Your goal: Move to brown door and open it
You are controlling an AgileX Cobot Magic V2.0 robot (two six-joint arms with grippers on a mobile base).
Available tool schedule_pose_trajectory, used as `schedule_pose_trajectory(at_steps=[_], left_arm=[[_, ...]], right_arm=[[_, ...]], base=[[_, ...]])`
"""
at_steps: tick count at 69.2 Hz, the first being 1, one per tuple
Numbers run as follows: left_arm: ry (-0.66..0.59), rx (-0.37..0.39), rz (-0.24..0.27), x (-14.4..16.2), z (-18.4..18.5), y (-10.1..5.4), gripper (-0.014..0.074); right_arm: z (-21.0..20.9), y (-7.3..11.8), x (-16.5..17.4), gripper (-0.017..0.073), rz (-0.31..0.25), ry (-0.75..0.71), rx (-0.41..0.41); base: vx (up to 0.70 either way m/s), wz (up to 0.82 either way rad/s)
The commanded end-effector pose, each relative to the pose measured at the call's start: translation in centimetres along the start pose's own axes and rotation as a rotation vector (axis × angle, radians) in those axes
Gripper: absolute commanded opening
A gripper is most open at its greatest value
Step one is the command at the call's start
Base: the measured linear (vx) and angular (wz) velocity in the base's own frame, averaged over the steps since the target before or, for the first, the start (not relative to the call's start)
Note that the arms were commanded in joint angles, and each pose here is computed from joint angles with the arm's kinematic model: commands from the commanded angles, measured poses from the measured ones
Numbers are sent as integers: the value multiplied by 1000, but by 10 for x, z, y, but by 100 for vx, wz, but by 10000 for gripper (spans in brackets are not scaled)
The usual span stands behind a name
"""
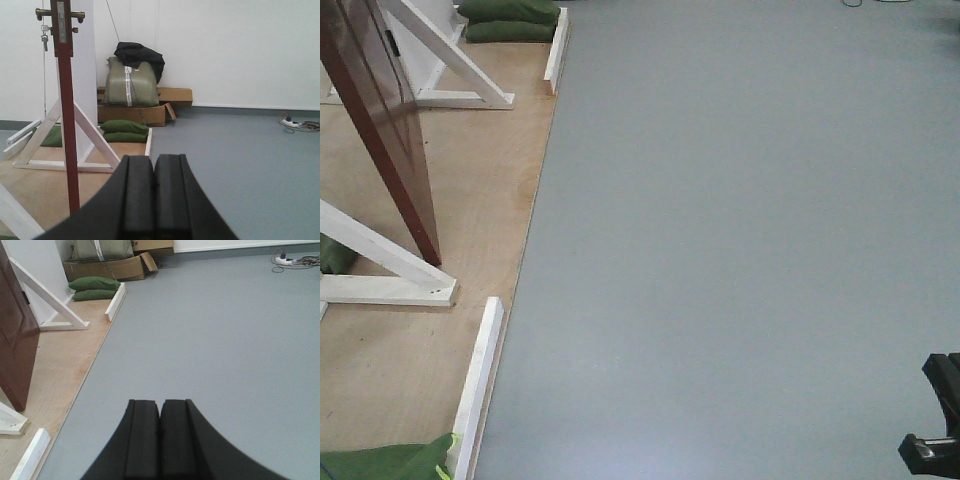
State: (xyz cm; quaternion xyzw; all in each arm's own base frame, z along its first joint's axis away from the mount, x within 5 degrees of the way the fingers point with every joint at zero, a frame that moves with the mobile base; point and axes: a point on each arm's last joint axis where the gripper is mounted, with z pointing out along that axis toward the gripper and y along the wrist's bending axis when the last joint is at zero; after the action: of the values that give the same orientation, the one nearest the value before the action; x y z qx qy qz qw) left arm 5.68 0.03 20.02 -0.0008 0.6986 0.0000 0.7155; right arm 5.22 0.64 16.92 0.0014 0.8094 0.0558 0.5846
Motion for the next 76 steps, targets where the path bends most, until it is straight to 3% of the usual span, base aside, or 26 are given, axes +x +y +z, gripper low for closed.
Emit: schedule_pose_trajectory(at_steps=[1, 76], left_arm=[[-86, 13, -8, -2, -2, -1, 17], [-86, 13, -8, -2, -2, -1, 17]], right_arm=[[-1, 0, -7, 0, -16, -94, 3], [-1, 0, -7, 0, -16, -94, 3]], base=[[0, 0], [0, 0]])
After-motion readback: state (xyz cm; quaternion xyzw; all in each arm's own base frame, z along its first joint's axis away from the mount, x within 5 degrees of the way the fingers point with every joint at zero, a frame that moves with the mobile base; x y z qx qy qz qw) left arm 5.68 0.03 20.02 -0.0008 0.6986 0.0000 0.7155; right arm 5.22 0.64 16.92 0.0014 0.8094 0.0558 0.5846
